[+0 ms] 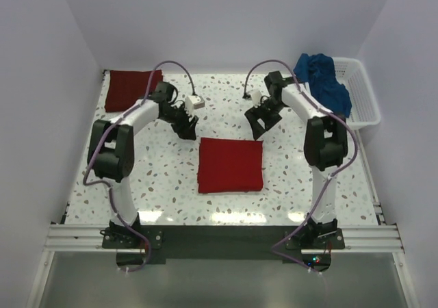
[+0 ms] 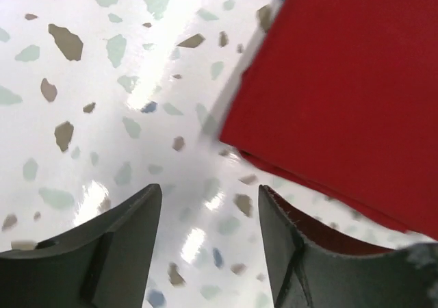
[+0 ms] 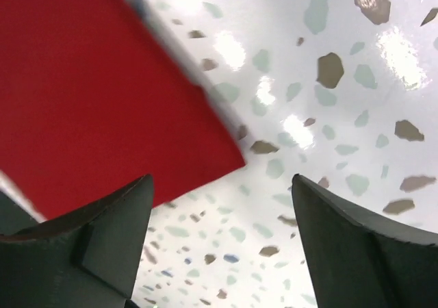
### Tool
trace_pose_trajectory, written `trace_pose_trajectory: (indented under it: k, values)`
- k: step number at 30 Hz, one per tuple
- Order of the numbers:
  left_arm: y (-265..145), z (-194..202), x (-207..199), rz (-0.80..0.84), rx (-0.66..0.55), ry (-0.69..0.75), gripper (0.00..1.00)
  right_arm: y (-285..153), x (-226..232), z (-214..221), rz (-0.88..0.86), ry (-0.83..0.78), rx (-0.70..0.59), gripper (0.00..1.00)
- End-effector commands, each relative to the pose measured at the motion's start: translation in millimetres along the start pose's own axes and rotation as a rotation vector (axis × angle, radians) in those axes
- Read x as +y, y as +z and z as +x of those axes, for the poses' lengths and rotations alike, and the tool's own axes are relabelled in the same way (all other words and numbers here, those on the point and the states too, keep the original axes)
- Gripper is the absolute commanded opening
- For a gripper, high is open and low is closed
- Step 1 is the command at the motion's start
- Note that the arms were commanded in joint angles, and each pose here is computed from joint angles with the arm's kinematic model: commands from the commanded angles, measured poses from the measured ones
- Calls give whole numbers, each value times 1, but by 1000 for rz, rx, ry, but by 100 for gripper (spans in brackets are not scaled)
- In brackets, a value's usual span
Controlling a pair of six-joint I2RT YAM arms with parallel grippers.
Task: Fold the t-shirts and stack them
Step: Fold the tshirt
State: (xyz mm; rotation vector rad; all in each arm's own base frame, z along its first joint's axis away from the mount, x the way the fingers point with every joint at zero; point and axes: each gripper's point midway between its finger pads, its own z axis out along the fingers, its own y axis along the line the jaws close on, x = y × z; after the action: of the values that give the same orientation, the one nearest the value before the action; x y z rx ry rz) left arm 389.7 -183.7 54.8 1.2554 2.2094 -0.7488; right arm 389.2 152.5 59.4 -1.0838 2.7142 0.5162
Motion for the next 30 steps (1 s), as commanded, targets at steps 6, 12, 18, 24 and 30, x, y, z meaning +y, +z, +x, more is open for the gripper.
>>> trace_pose_trajectory:
  k: [6, 12, 18, 24, 30]
  values:
    - [-39, -47, -167, 297, -282, -168, 68, -72, 158, 8, -484, 163, -189, 89]
    - [4, -28, -234, 520, -259, -346, 68, -28, 229, 74, -749, 218, 45, 86]
    - [54, 41, -213, 513, -69, -572, 67, 26, 199, 124, -794, 448, 234, 85]
    - [63, 95, -187, 504, 49, -791, 66, 55, 156, 148, -754, 600, 279, 81]
    - [45, 91, -188, 498, 25, -702, 66, 46, 147, 142, -665, 567, 243, 81]
